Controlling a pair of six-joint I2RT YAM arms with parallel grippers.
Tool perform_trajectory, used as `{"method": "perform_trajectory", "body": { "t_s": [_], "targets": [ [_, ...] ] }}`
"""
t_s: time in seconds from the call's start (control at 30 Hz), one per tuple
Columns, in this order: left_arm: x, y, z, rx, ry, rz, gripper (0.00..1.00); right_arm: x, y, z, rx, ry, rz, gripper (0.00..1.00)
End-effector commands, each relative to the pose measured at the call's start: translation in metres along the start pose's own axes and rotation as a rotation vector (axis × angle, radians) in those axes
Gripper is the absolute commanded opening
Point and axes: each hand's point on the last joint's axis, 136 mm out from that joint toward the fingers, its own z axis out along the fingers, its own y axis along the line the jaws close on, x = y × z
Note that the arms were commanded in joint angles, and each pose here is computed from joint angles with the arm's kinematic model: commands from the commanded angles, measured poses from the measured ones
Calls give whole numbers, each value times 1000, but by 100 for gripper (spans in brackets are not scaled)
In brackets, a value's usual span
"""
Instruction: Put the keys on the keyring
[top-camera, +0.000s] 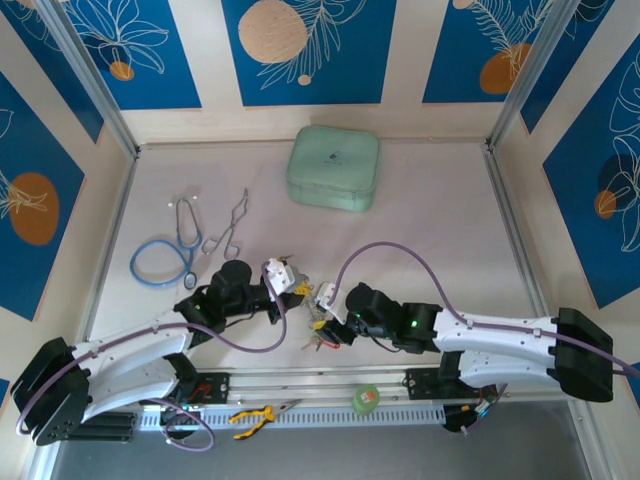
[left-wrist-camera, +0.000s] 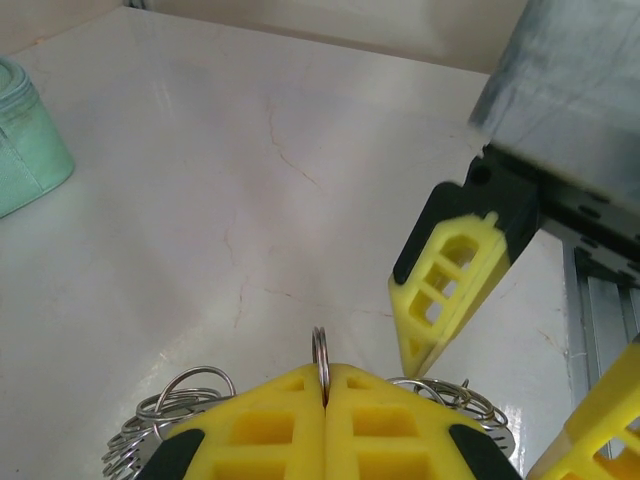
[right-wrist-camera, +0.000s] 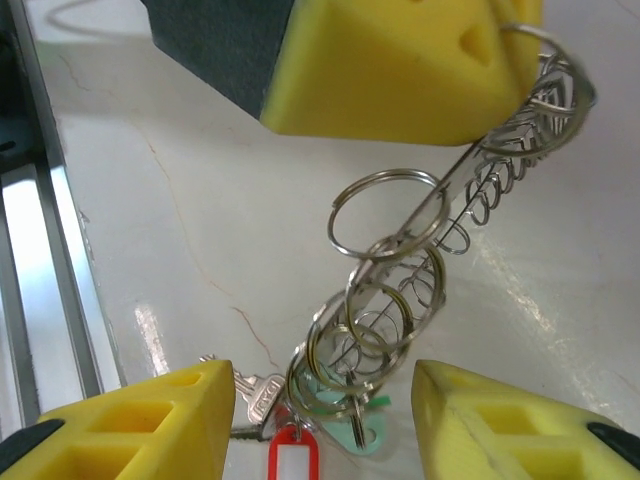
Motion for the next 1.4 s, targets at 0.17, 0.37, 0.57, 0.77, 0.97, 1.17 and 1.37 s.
{"method": "perform_trajectory", "body": {
  "t_s": [0.17,0.37,0.57,0.77,0.97,1.17,1.37],
  "targets": [
    [-33,1,-4,-13,-97,-4,0,-17,-19,18,113,-34,1,31],
    [-33,12,-4,-68,-63,-96,0,-32,-26,13,144,-83,-17,1],
    [-33,25,-3,-139,15,-266,0,-44,-32,3,184,-100,-47,0],
    [-34,26,-5,-152,79,-368,0,-49,-40,-1,231,-59,-82,0],
    [-30,28,-6,-169,120,-377,0,-58,-38,-7,221,-61,-91,0],
    [-29,29,-7,-176,104,-299,0,-65,-30,-9,173,-60,-60,0],
    [-23,33,-10,-201,123,-256,0,-66,-41,-15,229,-34,4,0]
  ]
}}
